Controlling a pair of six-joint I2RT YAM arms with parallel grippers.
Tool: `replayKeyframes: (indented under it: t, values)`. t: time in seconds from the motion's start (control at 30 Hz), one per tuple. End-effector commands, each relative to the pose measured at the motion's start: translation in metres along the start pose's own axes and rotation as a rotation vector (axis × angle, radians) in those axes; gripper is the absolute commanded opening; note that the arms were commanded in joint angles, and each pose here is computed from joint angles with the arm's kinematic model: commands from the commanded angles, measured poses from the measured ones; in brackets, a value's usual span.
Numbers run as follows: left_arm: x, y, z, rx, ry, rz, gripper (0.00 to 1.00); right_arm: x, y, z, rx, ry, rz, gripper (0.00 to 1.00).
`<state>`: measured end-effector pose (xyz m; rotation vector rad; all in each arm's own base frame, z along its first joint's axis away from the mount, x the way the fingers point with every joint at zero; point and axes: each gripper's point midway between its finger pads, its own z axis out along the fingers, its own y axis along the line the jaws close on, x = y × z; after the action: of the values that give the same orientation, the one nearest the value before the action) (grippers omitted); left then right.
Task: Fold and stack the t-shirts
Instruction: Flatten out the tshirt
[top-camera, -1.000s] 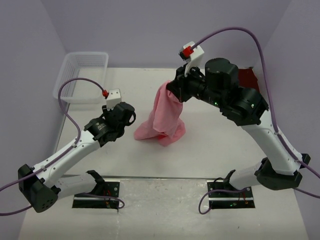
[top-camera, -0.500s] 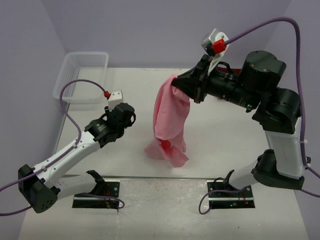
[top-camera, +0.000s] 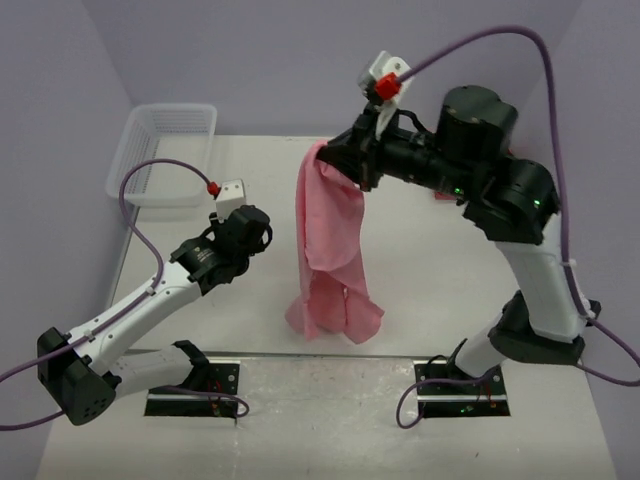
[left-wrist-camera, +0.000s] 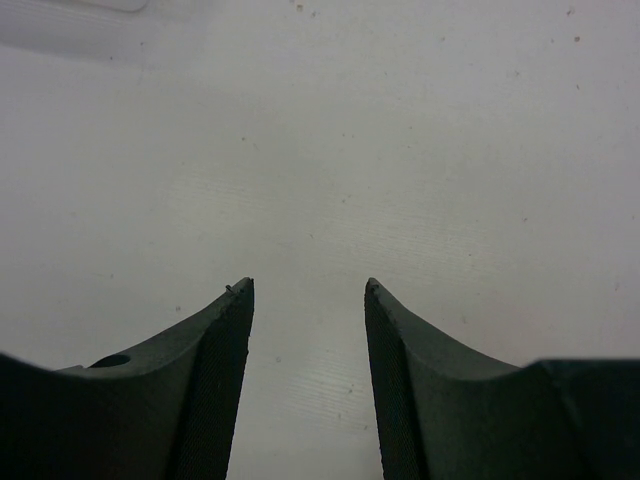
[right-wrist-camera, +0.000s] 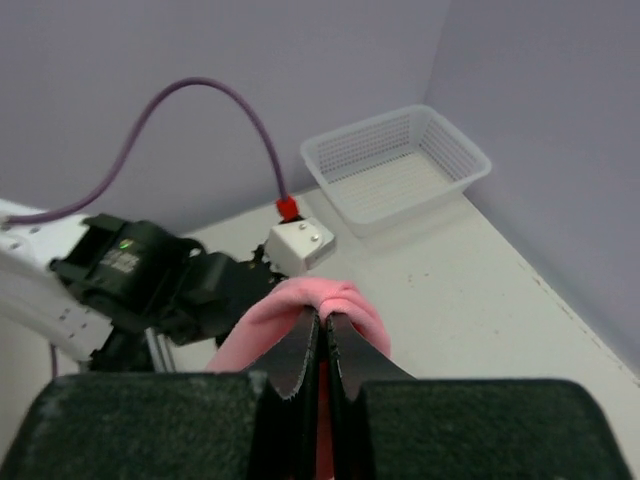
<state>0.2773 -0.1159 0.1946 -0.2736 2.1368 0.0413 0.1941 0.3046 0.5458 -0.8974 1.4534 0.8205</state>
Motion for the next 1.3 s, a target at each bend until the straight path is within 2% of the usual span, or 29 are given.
replayKeyframes:
  t: [0.0,0.07,0.13,0.17,0.27,0.37,0.53,0.63,0.77,0.87,0.97,1.1,1.27]
  values:
    - [-0.017,-0.003,-0.001,-0.006,-0.052,-0.061,0.5,0.016,-0.054,0.059,0.129,0.016,-0.001,0.0]
    - [-0.017,-0.002,-0.002,-0.006,-0.058,-0.072,0.5,0.036,-0.095,0.078,0.226,0.052,0.058,0.0]
    - [-0.017,-0.004,-0.002,0.0,-0.059,-0.067,0.5,0.042,-0.125,0.082,0.304,0.048,0.15,0.0]
    - [-0.016,-0.004,-0.001,-0.003,-0.052,-0.055,0.5,0.055,-0.155,0.082,0.37,0.066,0.192,0.0]
    - [-0.015,-0.007,0.002,-0.003,-0.04,-0.038,0.5,0.093,-0.203,0.078,0.467,0.136,0.273,0.0]
    - [-0.012,-0.013,0.004,0.012,-0.025,-0.027,0.51,0.119,-0.234,0.077,0.503,0.17,0.316,0.0]
    - [-0.003,-0.031,0.012,0.069,0.015,0.013,0.53,0.187,-0.283,0.077,0.621,0.3,0.372,0.0]
    - [0.007,-0.05,0.02,0.133,0.057,0.054,0.53,0.218,-0.29,0.081,0.639,0.366,0.392,0.0]
    - [0.023,-0.066,0.039,0.133,0.096,0.083,0.53,0.252,-0.286,0.081,0.639,0.426,0.433,0.0]
    - [0.033,-0.07,0.06,0.072,0.113,0.105,0.54,0.26,-0.284,0.075,0.653,0.427,0.434,0.0]
    - [0.035,-0.069,0.08,-0.012,0.104,0.117,0.59,0.266,-0.286,0.069,0.674,0.439,0.421,0.0]
    - [0.028,-0.076,0.11,0.012,0.104,0.071,0.67,0.273,-0.29,0.059,0.695,0.447,0.438,0.0]
    - [0.028,-0.079,0.145,0.08,0.154,0.041,0.67,0.279,-0.296,0.047,0.718,0.441,0.443,0.0]
